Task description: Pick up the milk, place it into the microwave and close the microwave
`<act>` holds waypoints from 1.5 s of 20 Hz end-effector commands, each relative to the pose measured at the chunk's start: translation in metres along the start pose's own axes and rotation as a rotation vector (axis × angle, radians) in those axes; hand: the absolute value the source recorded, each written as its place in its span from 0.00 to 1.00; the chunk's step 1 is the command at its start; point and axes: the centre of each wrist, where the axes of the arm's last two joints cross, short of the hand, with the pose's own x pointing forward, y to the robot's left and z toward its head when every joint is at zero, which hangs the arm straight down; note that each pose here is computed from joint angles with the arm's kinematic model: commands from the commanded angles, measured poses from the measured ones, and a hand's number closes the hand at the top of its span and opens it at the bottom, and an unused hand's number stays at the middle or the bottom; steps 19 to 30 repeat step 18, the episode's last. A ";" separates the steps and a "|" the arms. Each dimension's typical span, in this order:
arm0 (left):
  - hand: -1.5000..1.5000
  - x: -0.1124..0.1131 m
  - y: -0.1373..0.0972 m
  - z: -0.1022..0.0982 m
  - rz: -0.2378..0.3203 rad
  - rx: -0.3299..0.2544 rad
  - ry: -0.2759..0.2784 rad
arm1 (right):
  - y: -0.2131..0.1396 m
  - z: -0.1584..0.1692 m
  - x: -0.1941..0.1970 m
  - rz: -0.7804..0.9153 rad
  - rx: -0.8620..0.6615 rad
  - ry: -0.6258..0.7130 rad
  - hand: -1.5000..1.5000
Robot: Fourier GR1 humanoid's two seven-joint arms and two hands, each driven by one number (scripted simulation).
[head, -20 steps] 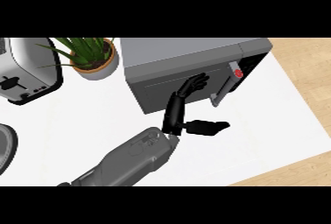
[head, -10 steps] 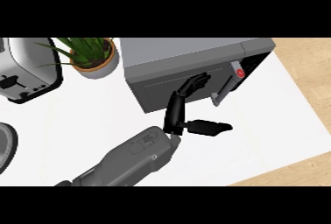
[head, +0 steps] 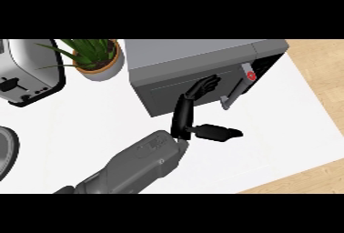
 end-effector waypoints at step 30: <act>0.00 -0.001 0.012 -0.025 -0.009 0.110 -0.016 | -0.005 -0.001 -0.046 -0.396 -0.047 0.052 0.00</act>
